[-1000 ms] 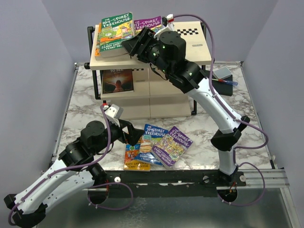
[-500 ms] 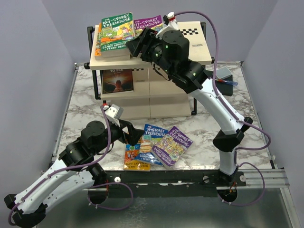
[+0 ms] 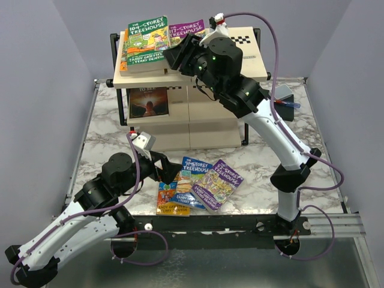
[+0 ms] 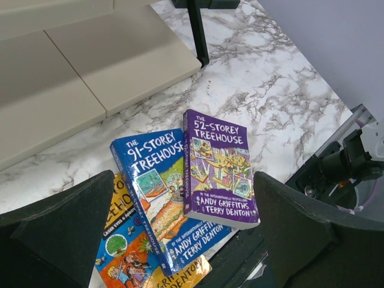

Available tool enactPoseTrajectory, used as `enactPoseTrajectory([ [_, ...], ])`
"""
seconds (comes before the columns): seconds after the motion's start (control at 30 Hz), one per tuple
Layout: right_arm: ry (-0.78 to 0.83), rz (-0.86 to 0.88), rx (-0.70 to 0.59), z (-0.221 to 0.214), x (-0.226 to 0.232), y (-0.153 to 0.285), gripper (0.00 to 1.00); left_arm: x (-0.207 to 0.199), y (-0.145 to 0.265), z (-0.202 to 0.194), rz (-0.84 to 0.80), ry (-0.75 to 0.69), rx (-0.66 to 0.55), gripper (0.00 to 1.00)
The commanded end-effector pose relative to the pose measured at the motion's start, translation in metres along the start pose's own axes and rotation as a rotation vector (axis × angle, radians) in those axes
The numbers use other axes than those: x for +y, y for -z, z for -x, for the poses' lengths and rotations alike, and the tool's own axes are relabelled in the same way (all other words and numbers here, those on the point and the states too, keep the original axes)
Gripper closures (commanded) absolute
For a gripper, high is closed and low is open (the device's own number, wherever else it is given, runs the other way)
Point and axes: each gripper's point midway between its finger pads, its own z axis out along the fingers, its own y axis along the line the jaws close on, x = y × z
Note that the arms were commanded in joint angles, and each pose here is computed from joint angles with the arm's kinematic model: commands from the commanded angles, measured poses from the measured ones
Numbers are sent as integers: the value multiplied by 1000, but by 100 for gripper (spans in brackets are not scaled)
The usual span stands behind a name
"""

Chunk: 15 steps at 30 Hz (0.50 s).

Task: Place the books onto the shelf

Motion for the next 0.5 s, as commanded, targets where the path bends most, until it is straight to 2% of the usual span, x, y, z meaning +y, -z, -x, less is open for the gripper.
enactPoseTrajectory([
  [0.0,-2,46,-11,4,13,-2,48,0,0,2,-6,-4,-16,1],
  [0.47,-26,94,33,-16,20,-15,57,0,0,3,-5,-4,-20,1],
])
